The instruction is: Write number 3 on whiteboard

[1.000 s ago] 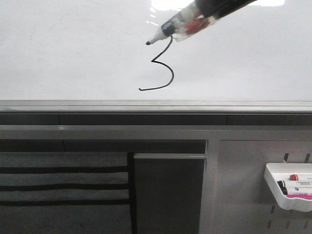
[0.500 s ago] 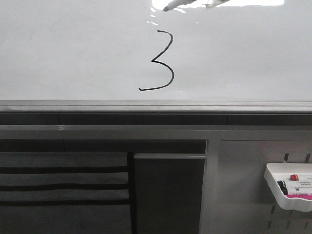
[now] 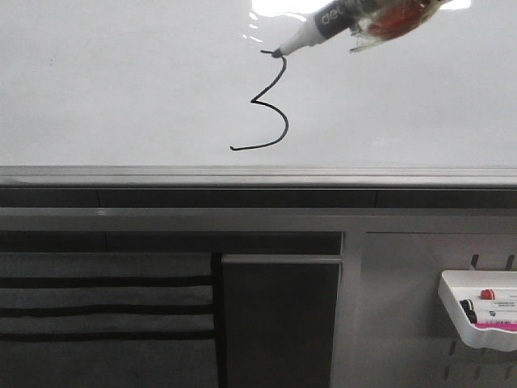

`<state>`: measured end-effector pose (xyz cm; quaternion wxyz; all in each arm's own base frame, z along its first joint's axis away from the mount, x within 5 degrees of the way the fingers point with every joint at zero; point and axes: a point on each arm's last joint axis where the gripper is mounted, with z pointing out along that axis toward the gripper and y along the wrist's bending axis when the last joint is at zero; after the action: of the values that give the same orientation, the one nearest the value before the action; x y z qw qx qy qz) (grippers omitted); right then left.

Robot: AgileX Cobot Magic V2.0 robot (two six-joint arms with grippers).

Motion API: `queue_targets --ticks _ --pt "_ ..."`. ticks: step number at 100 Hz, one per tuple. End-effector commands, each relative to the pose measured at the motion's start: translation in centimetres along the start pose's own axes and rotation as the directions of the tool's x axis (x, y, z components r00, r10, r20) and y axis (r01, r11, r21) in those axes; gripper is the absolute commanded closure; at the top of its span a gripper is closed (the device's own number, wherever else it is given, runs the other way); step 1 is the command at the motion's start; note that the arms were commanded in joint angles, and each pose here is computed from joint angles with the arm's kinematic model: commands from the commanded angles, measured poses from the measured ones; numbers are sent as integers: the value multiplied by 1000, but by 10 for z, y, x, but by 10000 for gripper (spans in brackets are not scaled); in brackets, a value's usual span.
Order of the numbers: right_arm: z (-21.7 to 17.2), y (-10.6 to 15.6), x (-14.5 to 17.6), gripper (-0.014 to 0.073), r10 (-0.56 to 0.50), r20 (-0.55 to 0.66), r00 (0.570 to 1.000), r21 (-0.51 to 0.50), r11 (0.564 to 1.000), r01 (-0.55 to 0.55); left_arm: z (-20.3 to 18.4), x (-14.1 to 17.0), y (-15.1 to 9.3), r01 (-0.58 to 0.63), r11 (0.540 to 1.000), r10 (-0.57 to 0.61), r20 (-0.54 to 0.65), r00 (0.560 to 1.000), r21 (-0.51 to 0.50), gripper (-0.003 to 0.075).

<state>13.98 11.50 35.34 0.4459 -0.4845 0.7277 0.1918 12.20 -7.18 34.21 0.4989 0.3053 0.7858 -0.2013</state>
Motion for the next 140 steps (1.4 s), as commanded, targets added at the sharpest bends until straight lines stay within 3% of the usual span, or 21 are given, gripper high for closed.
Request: queue_targets --ticks 1,10,29,46,62,81,123,140 --pt "-4 -4 -17 626 -62 55 997 12 998 61 2 -17 -3 -54 995 52 29 998 82 283" --pt "3 -1 -24 626 -175 39 984 -54 983 177 9 -26 -6 -152 969 155 1 988 194 283" --pt "19 6 -43 626 -397 86 914 -123 906 405 29 -44 -5 -226 901 258 -38 965 371 283" --pt "29 4 -59 626 -420 124 899 -88 898 432 47 -56 -20 -388 793 422 35 906 469 283" --pt "36 0 -65 626 -418 124 900 -78 900 429 61 -63 -34 -456 737 496 59 866 499 283" --pt "35 0 -67 626 -404 138 904 -76 906 416 82 -61 -44 -483 716 529 60 846 504 283" --pt "35 1 -66 626 -404 134 905 -93 904 417 94 -61 -44 -482 728 527 52 848 487 285" --pt "35 2 -65 626 -404 132 905 -102 903 418 95 -61 -43 -484 730 527 53 848 482 424"
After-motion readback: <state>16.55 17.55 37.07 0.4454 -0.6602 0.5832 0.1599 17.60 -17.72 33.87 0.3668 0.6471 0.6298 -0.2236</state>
